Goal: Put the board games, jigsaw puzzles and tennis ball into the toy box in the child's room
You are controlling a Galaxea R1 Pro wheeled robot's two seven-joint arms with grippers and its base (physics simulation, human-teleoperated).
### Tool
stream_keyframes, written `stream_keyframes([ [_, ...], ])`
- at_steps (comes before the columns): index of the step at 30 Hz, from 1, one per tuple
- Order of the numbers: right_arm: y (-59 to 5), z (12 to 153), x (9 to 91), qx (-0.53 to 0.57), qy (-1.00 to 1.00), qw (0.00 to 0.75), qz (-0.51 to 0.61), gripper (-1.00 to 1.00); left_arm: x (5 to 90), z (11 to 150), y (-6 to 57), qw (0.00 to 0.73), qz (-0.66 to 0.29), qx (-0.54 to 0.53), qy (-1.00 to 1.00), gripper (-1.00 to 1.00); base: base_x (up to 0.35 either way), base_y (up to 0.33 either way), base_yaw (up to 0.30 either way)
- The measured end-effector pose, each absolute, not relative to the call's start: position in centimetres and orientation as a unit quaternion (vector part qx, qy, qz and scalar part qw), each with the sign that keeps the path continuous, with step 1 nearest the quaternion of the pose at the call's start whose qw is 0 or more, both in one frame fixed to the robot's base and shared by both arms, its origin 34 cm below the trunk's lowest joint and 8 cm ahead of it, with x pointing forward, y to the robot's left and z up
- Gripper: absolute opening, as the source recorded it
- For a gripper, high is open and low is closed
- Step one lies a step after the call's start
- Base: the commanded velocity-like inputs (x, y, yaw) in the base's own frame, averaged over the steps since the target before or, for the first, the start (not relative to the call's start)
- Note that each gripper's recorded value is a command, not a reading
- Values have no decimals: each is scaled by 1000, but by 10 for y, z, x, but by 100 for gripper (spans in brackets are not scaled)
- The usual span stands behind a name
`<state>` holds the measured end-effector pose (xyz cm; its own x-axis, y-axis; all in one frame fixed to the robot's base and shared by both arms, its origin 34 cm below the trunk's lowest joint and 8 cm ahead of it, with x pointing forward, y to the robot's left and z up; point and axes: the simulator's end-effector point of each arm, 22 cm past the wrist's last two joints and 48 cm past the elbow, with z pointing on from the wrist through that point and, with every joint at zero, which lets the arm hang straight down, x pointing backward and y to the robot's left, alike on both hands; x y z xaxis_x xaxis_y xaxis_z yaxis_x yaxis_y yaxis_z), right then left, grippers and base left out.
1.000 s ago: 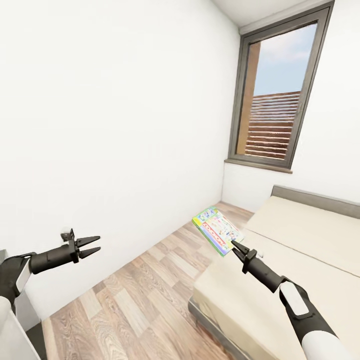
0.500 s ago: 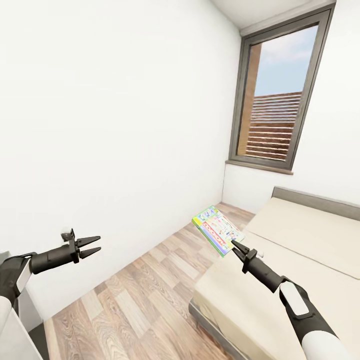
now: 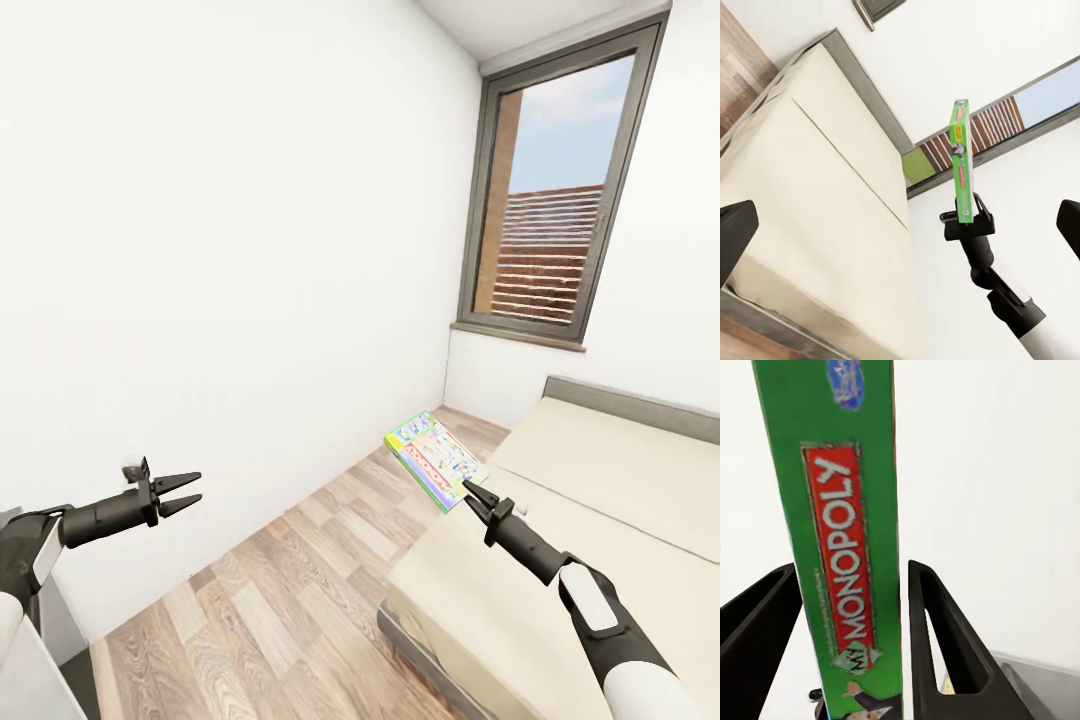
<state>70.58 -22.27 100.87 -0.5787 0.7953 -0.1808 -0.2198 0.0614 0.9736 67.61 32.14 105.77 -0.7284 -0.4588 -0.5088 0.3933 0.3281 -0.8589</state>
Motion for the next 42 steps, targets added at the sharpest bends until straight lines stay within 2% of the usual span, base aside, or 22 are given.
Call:
stream_keyframes([
  [17,-222,1029,703,235,613,394,643,-100,674,1076,319,366,-577,-24,729,100,0,0,100],
  [42,-222,1059,696,232,613,397,643,-100,667,1106,317,368,-578,-21,728,100,0,0,184],
])
